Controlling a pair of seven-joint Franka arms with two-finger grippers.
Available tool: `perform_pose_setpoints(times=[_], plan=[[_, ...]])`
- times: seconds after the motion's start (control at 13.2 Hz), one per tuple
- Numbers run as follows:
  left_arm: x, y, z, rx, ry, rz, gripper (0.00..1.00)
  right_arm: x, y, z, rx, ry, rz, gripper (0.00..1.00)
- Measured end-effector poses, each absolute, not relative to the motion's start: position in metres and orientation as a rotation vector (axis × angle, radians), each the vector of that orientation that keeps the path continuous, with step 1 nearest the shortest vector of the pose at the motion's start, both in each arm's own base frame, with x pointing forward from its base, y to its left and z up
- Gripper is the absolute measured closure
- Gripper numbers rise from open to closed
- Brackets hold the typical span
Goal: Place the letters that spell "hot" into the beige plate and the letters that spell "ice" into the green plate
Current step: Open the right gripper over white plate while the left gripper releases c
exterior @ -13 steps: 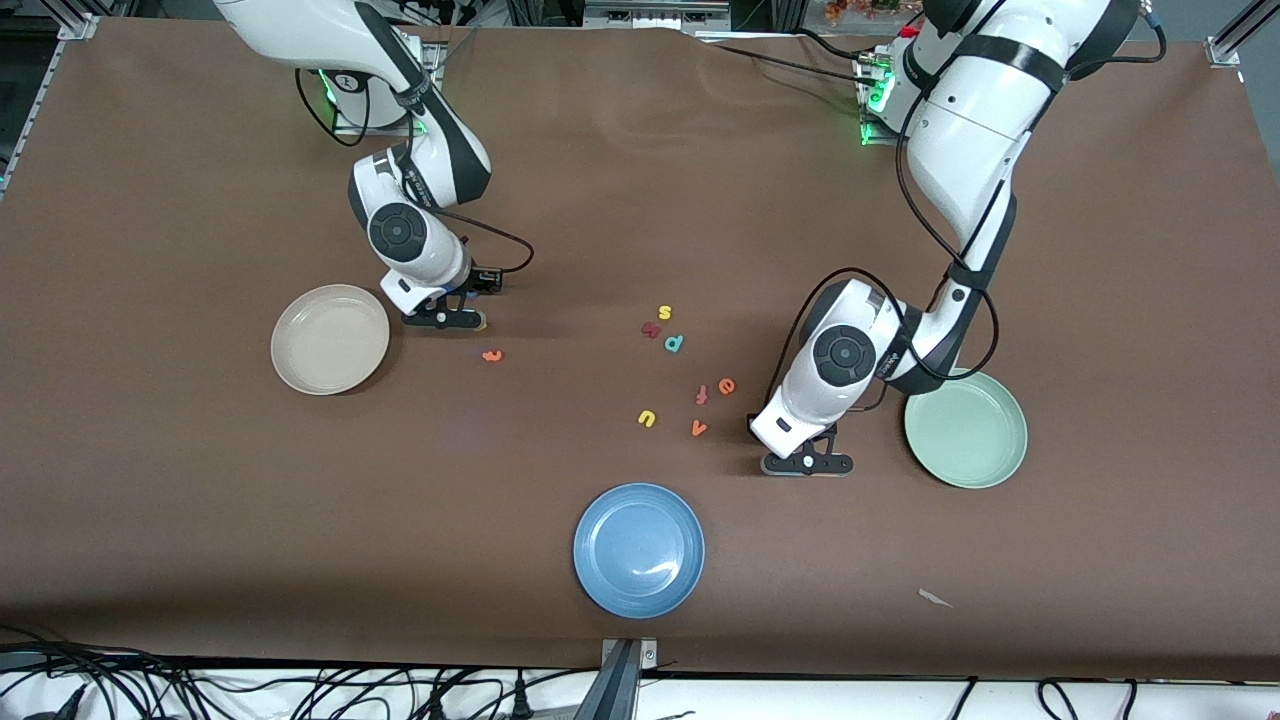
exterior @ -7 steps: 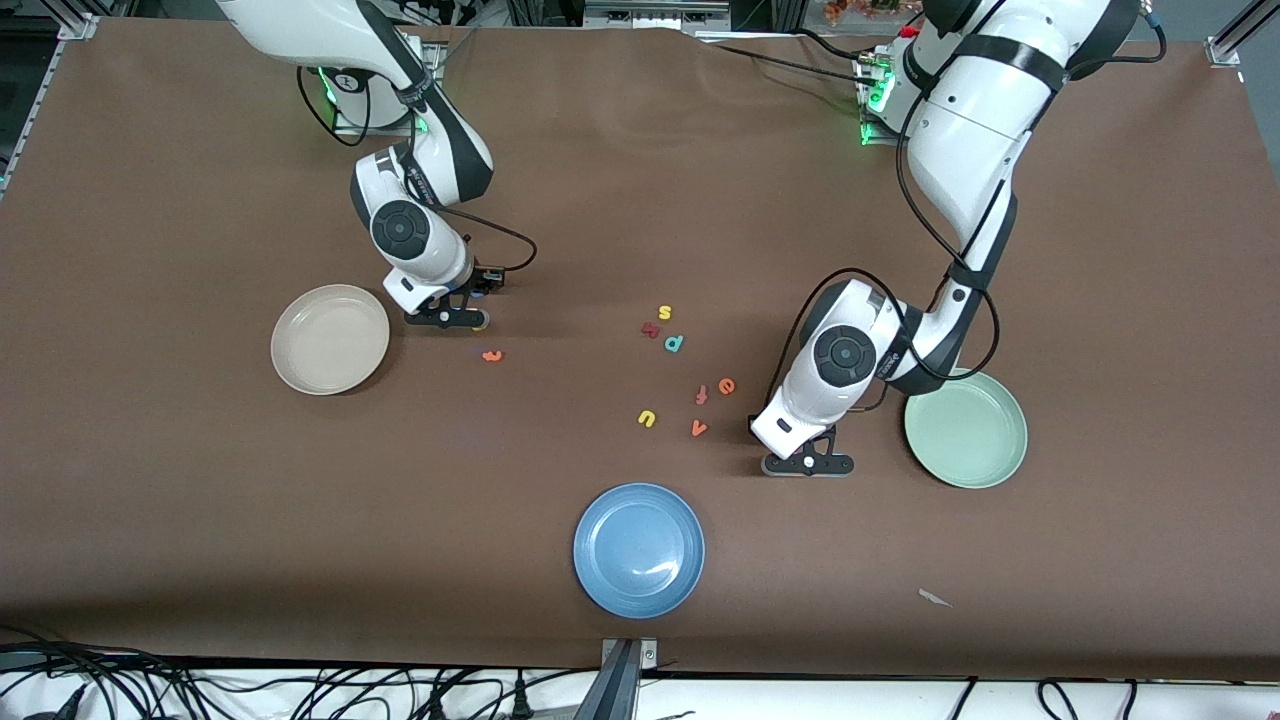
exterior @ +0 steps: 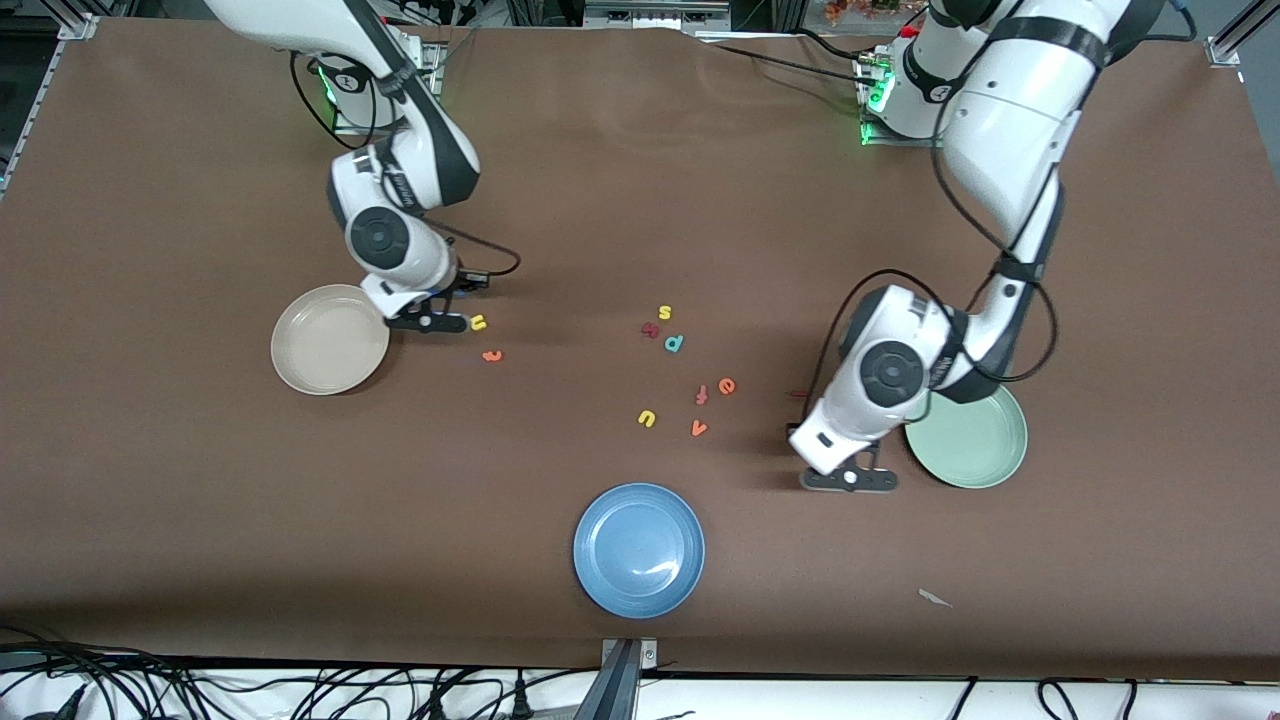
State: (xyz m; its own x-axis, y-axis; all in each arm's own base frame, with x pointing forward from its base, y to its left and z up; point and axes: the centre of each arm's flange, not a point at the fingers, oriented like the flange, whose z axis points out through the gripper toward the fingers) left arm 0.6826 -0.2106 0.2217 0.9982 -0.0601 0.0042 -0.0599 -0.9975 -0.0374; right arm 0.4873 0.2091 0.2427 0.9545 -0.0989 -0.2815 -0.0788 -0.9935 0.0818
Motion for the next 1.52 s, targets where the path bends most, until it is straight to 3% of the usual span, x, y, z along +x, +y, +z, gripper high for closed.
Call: perform_pose_setpoints(times=[0.3, 0.61, 1.06, 1.22, 1.52], plan=[[0.686, -0.131, 0.243, -3.073, 0.262, 0.076, 0.76, 0.532, 0.135, 0.287, 3.041, -0.135, -0.457, 0.72], [0.668, -0.084, 0.24, -3.062, 0.31, 0.145, 0.76, 0.55, 0.034, 0.26, 3.03, 0.02, -0.476, 0.72], [0.65, -0.044, 0.205, -3.076, 0.393, 0.112, 0.76, 0.557, -0.021, 0.203, 3.014, 0.2, -0.448, 0.72], [0.651, -0.035, 0.209, -3.072, 0.426, 0.105, 0.59, 0.557, -0.028, 0.197, 3.013, 0.21, -0.452, 0.72], [0.654, -0.037, 0.246, -3.103, 0.35, 0.098, 0.18, 0.56, -0.017, 0.206, 3.018, 0.18, -0.444, 0.32]])
